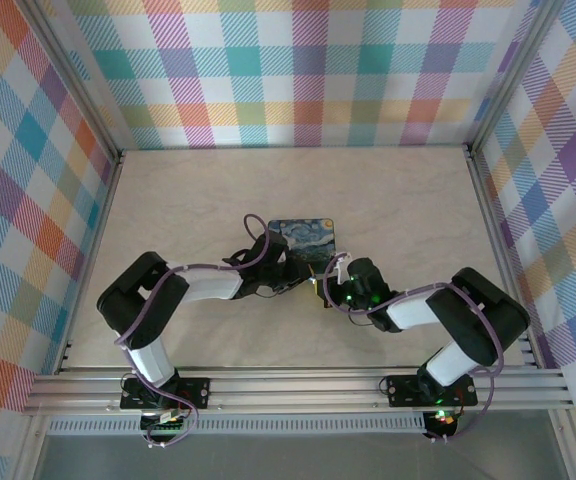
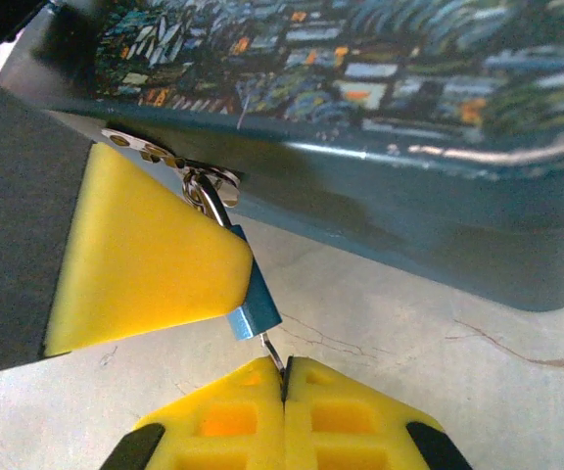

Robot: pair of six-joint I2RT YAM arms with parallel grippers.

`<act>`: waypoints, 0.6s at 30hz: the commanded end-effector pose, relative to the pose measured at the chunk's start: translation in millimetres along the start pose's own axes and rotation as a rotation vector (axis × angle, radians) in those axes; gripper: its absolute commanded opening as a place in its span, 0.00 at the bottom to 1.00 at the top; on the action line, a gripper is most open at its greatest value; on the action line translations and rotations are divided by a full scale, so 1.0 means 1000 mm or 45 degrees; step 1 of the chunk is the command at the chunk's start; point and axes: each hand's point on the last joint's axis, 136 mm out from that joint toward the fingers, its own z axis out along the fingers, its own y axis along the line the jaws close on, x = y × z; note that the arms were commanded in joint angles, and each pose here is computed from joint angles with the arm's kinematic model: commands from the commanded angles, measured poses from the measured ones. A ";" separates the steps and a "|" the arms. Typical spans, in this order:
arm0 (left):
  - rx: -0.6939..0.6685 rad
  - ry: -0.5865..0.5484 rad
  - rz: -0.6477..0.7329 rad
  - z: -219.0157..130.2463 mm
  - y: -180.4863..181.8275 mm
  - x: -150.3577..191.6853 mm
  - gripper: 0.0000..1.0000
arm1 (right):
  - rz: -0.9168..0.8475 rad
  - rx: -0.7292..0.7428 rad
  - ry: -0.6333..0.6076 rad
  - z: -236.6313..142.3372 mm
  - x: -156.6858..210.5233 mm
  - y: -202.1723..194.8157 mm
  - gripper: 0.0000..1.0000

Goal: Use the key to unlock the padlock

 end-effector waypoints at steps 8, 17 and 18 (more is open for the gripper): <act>0.045 -0.021 0.024 -0.008 -0.006 0.003 0.33 | 0.043 -0.088 -0.075 -0.002 -0.014 0.016 0.01; 0.054 -0.124 0.004 -0.033 0.000 -0.004 0.57 | 0.063 -0.084 -0.065 -0.002 -0.013 0.016 0.01; 0.063 -0.143 -0.004 -0.036 0.001 -0.005 0.59 | 0.068 -0.089 -0.065 -0.002 -0.014 0.017 0.01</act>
